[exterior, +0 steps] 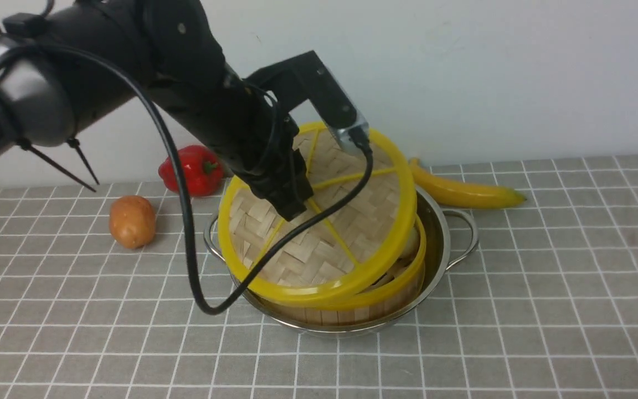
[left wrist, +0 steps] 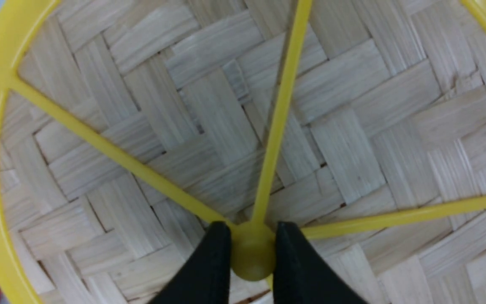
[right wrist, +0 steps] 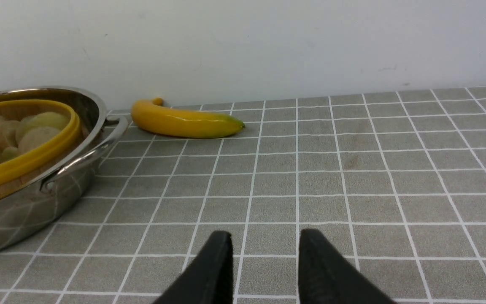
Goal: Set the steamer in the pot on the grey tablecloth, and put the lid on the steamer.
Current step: 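Place the yellow bamboo steamer lid onto the steamer in the pot with the left gripper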
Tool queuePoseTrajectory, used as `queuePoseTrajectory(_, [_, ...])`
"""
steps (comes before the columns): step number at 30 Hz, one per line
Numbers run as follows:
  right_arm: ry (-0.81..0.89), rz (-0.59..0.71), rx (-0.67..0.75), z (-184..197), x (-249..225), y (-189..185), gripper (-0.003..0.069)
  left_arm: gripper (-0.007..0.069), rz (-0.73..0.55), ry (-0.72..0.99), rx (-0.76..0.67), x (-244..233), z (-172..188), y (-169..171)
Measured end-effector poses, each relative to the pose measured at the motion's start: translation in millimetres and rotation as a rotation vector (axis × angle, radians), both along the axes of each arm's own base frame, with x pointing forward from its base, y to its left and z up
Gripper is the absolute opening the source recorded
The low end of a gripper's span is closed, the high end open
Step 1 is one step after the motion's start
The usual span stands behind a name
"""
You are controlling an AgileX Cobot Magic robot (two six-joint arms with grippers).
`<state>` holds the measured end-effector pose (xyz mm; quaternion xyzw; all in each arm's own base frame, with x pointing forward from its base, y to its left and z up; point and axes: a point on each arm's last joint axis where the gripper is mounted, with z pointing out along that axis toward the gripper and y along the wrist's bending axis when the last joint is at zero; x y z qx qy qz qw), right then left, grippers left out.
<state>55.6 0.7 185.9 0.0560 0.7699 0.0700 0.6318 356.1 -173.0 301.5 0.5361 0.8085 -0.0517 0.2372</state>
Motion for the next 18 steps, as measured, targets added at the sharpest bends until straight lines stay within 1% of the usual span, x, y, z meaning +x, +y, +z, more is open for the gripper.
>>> queuePoseTrajectory(6, [0.000, 0.000, 0.000, 0, 0, 0, 0.0240, 0.0117, -0.011, 0.002, 0.010, 11, -13, -7])
queuePoseTrajectory(18, [0.000, 0.001, -0.004, 0, 0, 0, 0.0240, 0.0117, -0.011, 0.013, 0.020, 23, -24, -12])
